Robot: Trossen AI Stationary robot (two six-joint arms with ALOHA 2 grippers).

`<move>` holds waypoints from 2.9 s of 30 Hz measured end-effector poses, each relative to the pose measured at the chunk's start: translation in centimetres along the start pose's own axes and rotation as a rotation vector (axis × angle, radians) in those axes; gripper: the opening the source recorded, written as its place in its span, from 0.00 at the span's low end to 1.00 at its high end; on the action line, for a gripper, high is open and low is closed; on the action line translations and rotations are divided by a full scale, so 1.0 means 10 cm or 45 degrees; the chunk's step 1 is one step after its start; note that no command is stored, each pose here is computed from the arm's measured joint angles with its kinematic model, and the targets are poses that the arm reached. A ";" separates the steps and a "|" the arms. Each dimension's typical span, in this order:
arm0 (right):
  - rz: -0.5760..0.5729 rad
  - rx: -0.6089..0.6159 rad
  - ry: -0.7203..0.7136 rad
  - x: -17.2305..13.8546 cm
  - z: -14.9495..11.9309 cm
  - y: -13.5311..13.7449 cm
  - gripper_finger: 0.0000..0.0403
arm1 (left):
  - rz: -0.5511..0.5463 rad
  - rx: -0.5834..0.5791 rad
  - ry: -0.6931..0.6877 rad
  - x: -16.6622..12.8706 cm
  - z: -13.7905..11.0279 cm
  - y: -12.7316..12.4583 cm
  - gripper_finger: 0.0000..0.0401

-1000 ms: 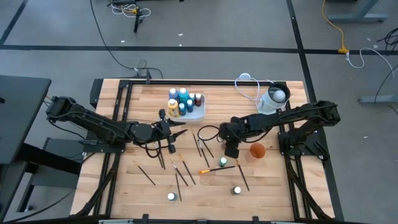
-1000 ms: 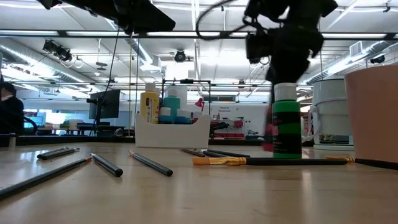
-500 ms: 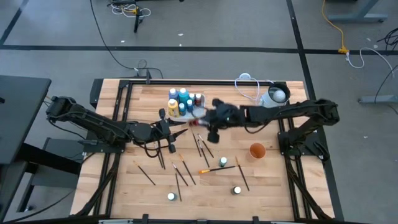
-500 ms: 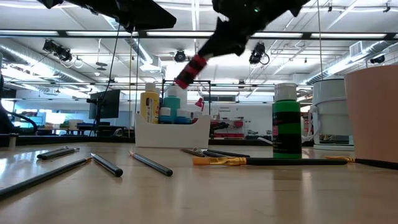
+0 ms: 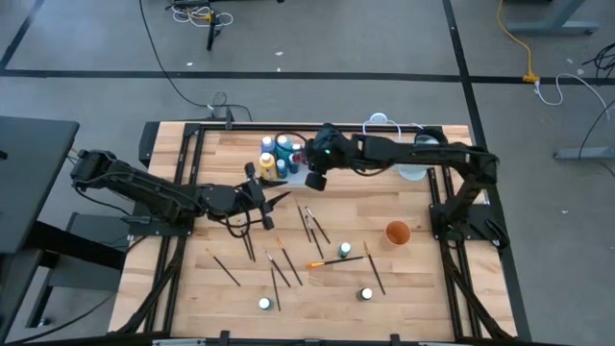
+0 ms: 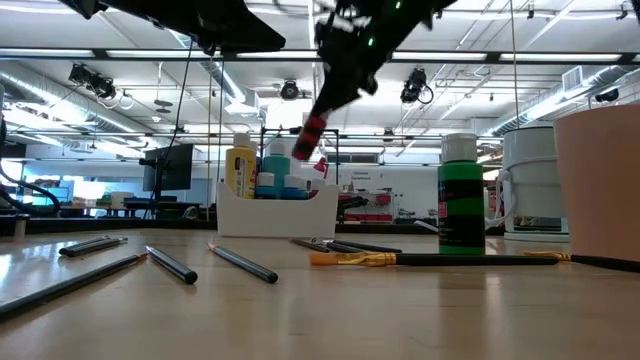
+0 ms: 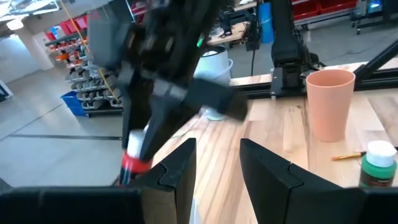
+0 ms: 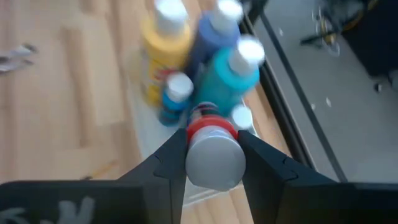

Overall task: Pick & Place Paint Supplies
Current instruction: Put the red paint bottle into the white bin

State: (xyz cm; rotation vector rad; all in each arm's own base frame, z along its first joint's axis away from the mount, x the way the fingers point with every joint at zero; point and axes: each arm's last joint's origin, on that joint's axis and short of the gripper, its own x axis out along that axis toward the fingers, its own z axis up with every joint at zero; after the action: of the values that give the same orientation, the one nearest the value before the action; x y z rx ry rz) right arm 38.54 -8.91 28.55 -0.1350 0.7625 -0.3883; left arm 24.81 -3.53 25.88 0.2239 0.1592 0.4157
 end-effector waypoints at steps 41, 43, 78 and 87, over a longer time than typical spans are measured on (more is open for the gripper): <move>0.148 -0.270 0.248 0.57 -0.41 -0.49 0.31 | -0.005 0.030 0.005 0.00 0.00 0.00 0.33; 0.128 -0.291 0.271 0.56 -0.42 -0.49 0.31 | -0.005 0.030 0.005 0.00 0.00 0.00 0.33; 0.452 -0.457 0.553 0.39 -0.60 -0.03 0.31 | 0.055 0.061 0.022 0.06 -0.02 0.10 0.33; 0.475 -0.470 0.558 0.37 -0.59 0.04 0.33 | 0.055 0.061 0.022 0.06 -0.02 0.10 0.33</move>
State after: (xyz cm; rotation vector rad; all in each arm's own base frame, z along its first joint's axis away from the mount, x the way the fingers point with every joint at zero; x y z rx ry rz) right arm 36.96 -9.90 21.81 -0.2531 1.2642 0.0889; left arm 24.95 -2.31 25.83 0.2714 0.1817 0.4571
